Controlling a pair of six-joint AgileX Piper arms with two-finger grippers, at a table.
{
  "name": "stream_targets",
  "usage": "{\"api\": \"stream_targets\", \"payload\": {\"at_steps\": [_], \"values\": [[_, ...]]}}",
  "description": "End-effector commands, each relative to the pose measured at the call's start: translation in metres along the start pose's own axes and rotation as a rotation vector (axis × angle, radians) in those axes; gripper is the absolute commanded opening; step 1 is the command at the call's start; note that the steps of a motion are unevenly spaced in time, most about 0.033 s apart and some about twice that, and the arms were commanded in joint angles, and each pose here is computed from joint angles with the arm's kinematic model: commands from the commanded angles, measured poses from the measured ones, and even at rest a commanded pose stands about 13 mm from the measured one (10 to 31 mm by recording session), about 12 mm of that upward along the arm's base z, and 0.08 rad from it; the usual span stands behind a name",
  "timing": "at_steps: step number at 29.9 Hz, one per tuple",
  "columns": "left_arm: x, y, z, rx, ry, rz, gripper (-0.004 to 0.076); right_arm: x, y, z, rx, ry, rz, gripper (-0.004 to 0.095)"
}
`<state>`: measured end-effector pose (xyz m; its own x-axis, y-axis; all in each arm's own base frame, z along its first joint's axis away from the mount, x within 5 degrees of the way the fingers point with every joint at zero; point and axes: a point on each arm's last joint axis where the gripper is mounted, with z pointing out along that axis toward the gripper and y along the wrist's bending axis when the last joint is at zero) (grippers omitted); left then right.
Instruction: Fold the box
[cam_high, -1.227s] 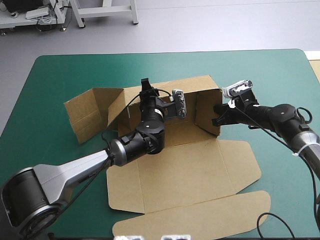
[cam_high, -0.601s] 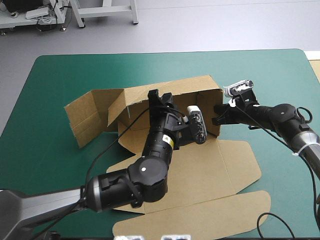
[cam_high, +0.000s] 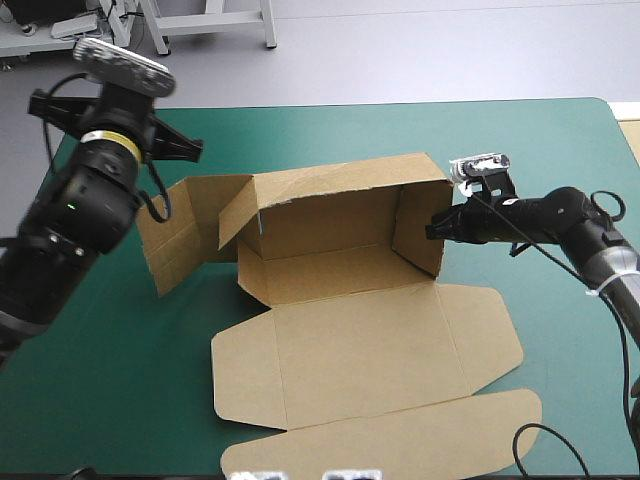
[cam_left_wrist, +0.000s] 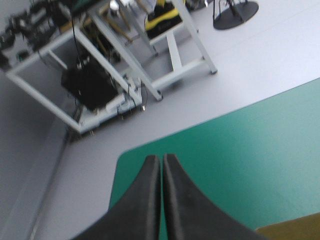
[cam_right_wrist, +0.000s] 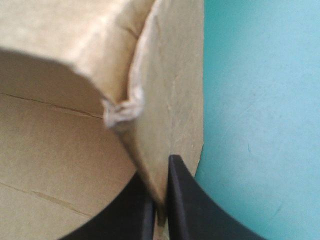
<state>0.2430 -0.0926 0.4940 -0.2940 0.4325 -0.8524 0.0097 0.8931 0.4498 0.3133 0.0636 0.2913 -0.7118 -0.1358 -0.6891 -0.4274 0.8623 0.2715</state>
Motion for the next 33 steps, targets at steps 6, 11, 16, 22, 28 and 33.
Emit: {"api": "stream_targets", "payload": {"at_steps": [6, 11, 16, 22, 28, 33], "values": [[0.043, 0.082, 0.027, 0.032, 0.212, -0.357, -0.0001, -0.051, 0.009, -0.031, 0.024, 0.195, 0.131, 0.0005], [0.063, 0.103, 0.031, 0.062, 0.307, -0.417, -0.0001, -0.070, -0.001, -0.011, -0.003, 0.307, 0.189, 0.0006], [0.069, 0.108, 0.032, 0.055, 0.341, -0.438, -0.0003, -0.078, -0.022, 0.031, 0.000, 0.352, 0.216, 0.0007], [0.071, 0.106, 0.036, 0.072, 0.359, -0.447, -0.0003, -0.084, -0.046, 0.061, 0.078, 0.344, 0.163, 0.0252], [0.078, 0.102, 0.046, 0.091, 0.426, -0.447, -0.0007, -0.113, -0.038, 0.038, 0.096, 0.242, 0.105, 0.0430], [0.080, 0.101, 0.050, 0.095, 0.442, -0.446, -0.0007, -0.147, -0.020, -0.011, 0.131, 0.098, 0.028, 0.0422]]}}
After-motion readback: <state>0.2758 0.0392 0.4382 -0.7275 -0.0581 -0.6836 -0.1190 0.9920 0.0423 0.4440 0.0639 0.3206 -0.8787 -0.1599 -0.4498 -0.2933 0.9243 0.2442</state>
